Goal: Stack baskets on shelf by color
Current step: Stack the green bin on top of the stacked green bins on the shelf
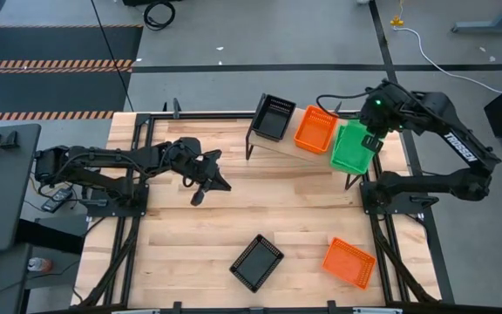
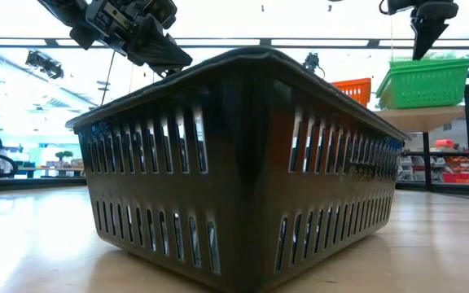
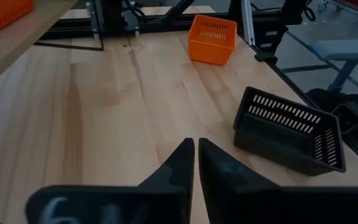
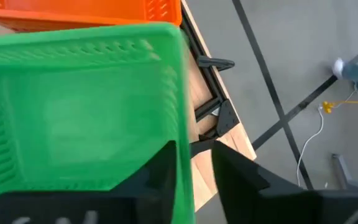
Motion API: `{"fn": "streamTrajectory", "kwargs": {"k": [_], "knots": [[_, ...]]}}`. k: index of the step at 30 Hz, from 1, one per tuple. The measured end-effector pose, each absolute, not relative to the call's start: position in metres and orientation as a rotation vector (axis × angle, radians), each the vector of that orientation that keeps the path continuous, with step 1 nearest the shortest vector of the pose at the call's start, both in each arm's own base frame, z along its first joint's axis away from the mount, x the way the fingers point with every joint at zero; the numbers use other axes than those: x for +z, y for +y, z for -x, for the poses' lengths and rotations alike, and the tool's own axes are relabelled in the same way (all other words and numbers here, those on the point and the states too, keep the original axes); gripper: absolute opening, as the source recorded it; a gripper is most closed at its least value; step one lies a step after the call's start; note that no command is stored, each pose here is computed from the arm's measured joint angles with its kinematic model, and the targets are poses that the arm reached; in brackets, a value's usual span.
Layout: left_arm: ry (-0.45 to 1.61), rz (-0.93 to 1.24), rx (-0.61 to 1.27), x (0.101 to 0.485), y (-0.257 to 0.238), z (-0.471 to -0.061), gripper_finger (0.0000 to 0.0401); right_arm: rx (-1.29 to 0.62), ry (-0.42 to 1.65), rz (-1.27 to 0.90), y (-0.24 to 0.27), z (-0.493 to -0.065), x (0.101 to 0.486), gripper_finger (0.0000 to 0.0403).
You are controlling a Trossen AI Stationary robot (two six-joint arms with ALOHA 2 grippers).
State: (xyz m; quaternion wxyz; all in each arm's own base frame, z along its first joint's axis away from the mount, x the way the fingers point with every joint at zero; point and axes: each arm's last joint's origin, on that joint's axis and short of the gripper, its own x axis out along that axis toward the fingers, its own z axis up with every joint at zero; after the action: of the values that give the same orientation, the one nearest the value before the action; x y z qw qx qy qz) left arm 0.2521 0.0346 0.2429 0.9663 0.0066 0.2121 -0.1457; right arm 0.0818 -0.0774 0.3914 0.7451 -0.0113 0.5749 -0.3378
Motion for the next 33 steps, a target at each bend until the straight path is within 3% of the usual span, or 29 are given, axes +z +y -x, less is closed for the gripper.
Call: {"fn": "streamTrajectory", "kwargs": {"k": [7, 11, 21, 33], "knots": [[0.433, -0.007, -0.294, 0.243, 0.034, -0.252, 0.0028, -0.765, 1.244, 0.028, -0.075, -0.079, 0.393, 0.02], [0.454, 0.001, -0.295, 0.241, 0.034, -0.251, 0.0031, -0.8, 1.21, -0.013, -0.074, -0.076, 0.395, 0.0229], [0.512, 0.025, -0.298, 0.236, 0.034, -0.248, 0.0026, -0.494, 1.081, -0.363, -0.055, -0.092, 0.393, 0.0218], [0.521, 0.034, -0.327, 0.235, 0.025, -0.249, 0.0028, -0.274, 1.059, -0.399, -0.02, -0.113, 0.394, 0.0209]]}}
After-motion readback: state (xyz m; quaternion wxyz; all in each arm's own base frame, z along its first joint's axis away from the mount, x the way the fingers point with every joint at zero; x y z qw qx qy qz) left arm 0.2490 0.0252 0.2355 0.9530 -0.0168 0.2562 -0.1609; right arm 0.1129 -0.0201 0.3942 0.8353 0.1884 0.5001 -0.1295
